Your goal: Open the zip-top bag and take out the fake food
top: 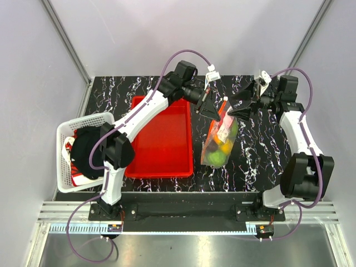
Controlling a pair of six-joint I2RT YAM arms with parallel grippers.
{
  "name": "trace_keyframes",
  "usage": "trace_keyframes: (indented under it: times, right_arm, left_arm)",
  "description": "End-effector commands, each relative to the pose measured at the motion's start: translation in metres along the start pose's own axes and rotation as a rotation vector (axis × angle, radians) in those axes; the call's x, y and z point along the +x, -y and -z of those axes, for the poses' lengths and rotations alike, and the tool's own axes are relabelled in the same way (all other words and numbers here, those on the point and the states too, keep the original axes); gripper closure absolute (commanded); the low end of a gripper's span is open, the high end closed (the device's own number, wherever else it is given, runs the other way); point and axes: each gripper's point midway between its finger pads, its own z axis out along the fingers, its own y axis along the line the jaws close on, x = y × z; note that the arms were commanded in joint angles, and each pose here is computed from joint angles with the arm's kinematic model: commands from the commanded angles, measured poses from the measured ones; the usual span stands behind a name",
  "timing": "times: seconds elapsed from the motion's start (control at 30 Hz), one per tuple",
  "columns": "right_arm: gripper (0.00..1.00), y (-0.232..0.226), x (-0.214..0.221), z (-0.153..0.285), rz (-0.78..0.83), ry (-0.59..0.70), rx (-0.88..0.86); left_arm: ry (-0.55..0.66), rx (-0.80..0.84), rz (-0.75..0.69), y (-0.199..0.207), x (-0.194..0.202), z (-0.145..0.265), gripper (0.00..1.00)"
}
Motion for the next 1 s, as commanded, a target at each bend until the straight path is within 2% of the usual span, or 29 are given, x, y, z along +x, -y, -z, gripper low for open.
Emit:
trace_keyframes:
  times: [0.0,0.23,0.47,0.73,0.8,0.83,0.9,0.97]
  right_arm:
    - [0.00,-0.011,-0.022,-0.002,0.137,0.030,-0.053]
    - [0.01,-0.017,-0.021,-0.017,0.107,0.032,-0.114]
    - [0.09,-0.024,-0.021,-0.022,0.121,0.034,-0.139]
    - [0.47,-0.030,-0.021,-0.020,0.127,0.022,-0.103]
    - [0.54,-0.033,-0.024,-0.019,0.144,0.020,-0.091]
    - [0.77,-0.033,-0.023,-0.019,0.144,0.018,-0.083]
    - [0.99,-0.030,-0.025,-0.018,0.166,0.007,-0.045]
    - [1.00,-0.027,-0.022,-0.017,0.169,-0.005,-0.012]
  left_arm:
    - [0.022,0.073,-0.089,0.030,-0.020,0.003,1.00]
    - [0.010,0.084,-0.082,0.028,-0.018,-0.007,1.00]
    - [0.002,0.085,-0.071,0.029,-0.016,-0.014,1.00]
    - [0.004,0.023,-0.063,0.021,-0.010,-0.013,1.00]
    - [0.007,-0.014,-0.059,0.018,-0.008,-0.012,1.00]
    - [0.014,-0.046,-0.065,0.014,-0.010,-0.011,1.00]
    - [0.023,-0.087,-0.064,0.013,-0.012,-0.008,1.00]
    - [0.031,-0.143,-0.055,0.006,-0.011,-0.006,1.00]
